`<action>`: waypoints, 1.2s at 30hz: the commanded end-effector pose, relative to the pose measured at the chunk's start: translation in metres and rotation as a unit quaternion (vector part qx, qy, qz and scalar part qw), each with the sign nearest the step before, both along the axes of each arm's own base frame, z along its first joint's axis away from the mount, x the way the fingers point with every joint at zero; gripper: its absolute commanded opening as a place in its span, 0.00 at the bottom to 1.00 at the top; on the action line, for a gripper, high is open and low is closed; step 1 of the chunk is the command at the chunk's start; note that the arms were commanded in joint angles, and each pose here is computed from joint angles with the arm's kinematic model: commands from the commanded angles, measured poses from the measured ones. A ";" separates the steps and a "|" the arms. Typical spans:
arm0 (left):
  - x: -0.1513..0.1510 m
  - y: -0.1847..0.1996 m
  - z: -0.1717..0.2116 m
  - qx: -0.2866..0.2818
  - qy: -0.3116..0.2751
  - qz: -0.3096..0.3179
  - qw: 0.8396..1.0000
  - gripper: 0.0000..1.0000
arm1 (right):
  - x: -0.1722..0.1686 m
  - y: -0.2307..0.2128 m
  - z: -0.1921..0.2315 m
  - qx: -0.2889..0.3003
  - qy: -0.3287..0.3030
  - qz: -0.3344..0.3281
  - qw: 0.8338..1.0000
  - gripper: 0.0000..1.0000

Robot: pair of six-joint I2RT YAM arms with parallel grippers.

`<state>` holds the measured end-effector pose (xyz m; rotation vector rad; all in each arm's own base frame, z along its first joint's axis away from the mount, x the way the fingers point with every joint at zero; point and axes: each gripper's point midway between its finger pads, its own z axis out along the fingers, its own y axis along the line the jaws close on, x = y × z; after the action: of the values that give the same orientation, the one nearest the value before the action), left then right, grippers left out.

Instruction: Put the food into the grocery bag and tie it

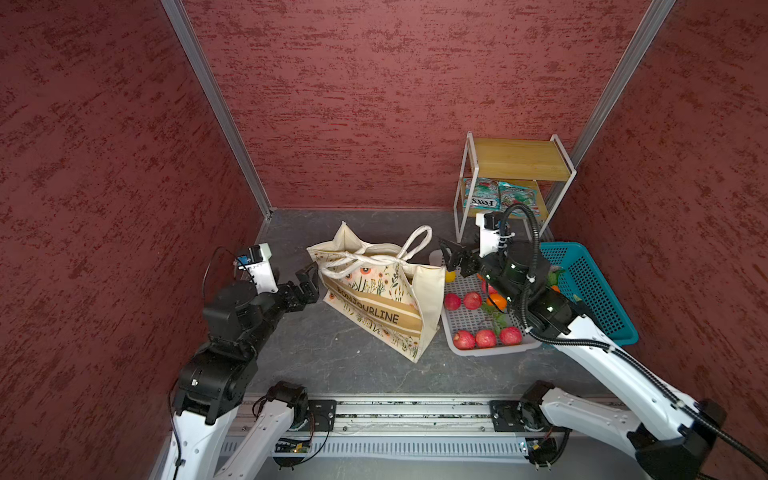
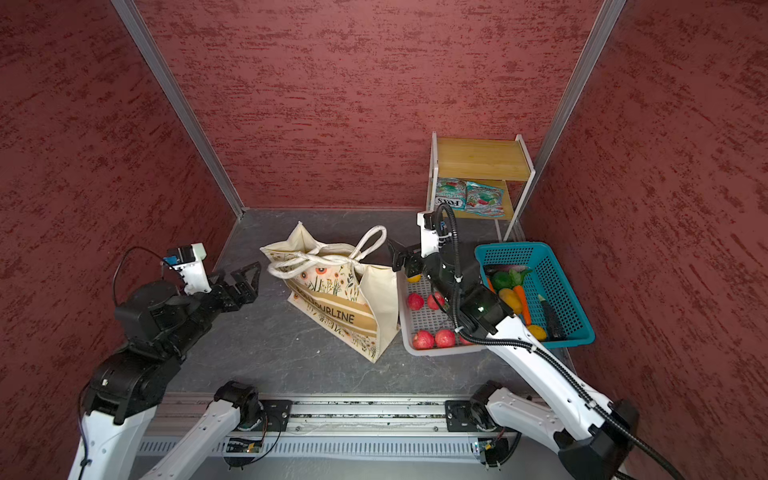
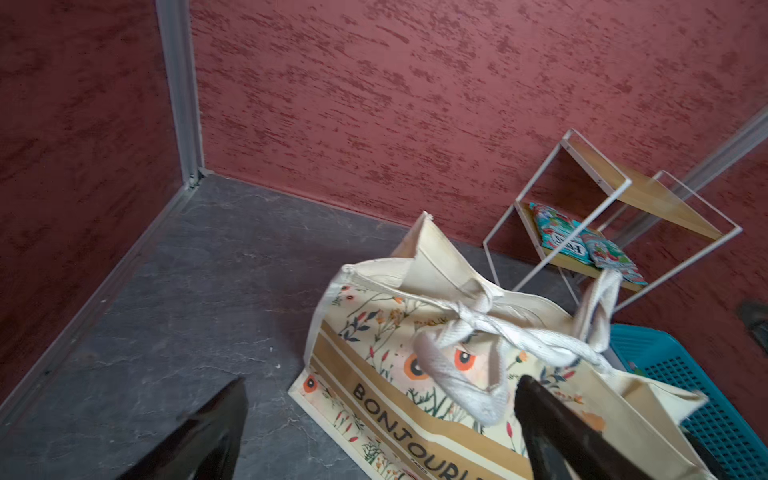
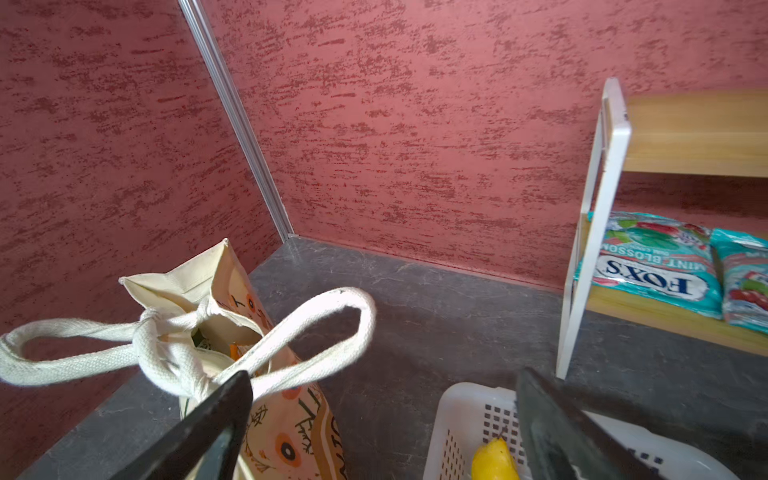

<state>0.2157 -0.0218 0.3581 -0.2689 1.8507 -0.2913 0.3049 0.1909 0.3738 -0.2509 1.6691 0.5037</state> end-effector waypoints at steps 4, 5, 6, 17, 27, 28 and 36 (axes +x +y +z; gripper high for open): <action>0.013 0.041 -0.033 -0.001 0.020 0.113 0.993 1.00 | -0.003 -0.051 -0.031 -0.054 0.015 -0.106 0.993 0.99; 0.015 0.045 -0.040 -0.007 0.025 0.123 0.992 1.00 | -0.001 -0.059 -0.039 -0.059 0.020 -0.121 0.991 0.99; 0.019 0.050 -0.049 -0.015 0.029 0.135 0.990 1.00 | 0.002 -0.069 -0.048 -0.062 0.027 -0.140 0.988 0.99; 0.033 0.103 -0.123 -0.039 0.017 0.249 0.968 0.96 | 0.023 -0.148 -0.125 -0.047 -0.022 -0.263 0.963 0.98; 0.067 0.091 -0.150 0.098 0.015 0.259 0.961 0.99 | 0.038 -0.209 -0.178 -0.048 -0.034 -0.366 0.929 0.98; 0.070 0.088 -0.153 0.111 0.013 0.257 0.960 1.00 | 0.039 -0.214 -0.182 -0.050 -0.034 -0.373 0.926 0.98; 0.090 0.072 -0.181 0.110 -0.040 0.226 0.967 0.99 | 0.050 -0.223 -0.204 -0.062 -0.045 -0.362 0.929 0.98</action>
<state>0.2954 0.0499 0.1523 -0.5148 1.8175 0.2421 0.3487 -0.0340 0.1386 0.2869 1.6984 -0.1937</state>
